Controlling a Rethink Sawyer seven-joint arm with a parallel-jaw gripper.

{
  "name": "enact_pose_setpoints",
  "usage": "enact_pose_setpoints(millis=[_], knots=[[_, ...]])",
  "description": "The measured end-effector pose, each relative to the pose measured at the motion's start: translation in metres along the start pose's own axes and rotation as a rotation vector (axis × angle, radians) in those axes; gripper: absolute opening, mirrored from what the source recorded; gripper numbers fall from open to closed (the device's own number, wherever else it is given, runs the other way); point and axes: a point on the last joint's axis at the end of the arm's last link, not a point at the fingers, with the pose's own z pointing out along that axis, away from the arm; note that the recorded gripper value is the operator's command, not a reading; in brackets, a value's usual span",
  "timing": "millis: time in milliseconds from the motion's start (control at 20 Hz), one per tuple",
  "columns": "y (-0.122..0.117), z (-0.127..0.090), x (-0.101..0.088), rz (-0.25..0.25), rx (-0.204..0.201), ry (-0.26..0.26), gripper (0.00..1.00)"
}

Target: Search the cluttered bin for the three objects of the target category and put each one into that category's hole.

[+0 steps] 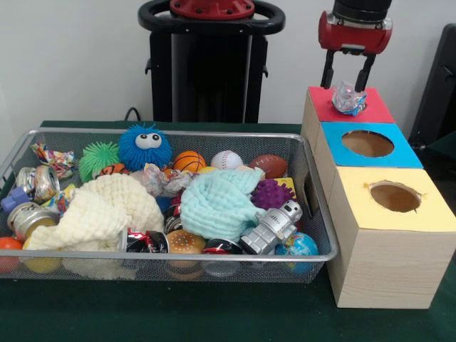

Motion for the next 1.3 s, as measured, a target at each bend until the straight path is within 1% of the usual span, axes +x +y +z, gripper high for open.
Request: enact_pose_setpoints(millis=[150,200,500,1300], knots=[[0.0,0.004,0.007,-0.018,-0.005,-0.017,1.0],[0.0,0.004,0.007,-0.028,-0.012,-0.039,1.0],[0.006,0.004,0.012,-0.047,-0.027,-0.071,1.0],[0.006,0.003,0.014,-0.048,-0.029,-0.072,1.0]])
